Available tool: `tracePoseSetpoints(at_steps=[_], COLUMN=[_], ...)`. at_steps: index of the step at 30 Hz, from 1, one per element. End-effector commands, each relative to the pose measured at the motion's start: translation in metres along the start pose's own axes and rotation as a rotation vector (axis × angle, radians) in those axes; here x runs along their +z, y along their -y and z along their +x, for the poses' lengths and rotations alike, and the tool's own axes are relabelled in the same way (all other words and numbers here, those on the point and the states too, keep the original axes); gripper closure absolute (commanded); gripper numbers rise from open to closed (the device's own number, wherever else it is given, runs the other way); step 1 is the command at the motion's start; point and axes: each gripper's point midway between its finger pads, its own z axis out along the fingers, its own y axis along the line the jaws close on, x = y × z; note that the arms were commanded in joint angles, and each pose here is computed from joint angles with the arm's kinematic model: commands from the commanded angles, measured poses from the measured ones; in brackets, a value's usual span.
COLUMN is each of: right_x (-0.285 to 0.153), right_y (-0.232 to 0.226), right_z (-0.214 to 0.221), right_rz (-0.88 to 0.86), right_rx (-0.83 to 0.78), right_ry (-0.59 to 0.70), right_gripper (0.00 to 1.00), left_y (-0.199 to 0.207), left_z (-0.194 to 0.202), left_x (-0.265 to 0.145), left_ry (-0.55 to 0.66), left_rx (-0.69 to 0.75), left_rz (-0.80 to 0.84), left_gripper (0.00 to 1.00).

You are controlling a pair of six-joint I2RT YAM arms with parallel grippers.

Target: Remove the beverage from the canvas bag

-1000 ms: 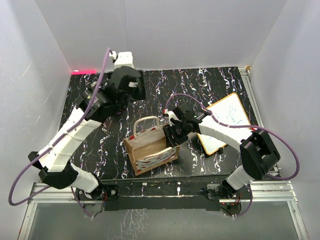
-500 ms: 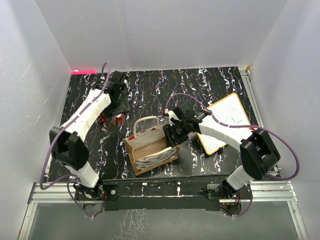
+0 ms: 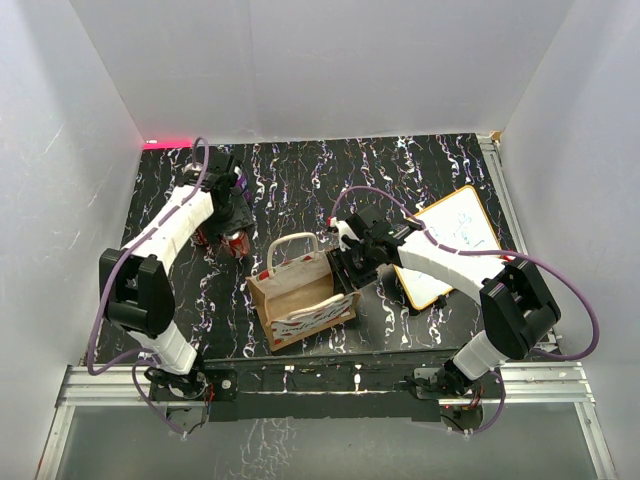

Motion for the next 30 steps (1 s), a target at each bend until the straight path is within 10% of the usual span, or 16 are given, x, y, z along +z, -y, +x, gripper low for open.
tracePoseSetpoints(at_steps=[1, 18, 30], right_x=[-0.006, -0.012, -0.012], right_y=[-0.001, 0.001, -0.001], right_z=[-0.011, -0.010, -0.014], right_rz=[0.002, 0.014, 0.007], right_rx=[-0.040, -0.038, -0.039], right_ry=[0.062, 0.079, 0.074], right_gripper=[0.51, 0.51, 0.51], left_y=[0.010, 0.010, 0.013], left_z=[-0.039, -0.070, -0.060], left_x=[-0.006, 0.041, 0.038], left_ry=[0.063, 0.036, -0.003], left_rx=[-0.075, -0.052, -0.033], left_rz=[0.058, 0.015, 0.048], left_gripper=[1.00, 1.00, 0.32])
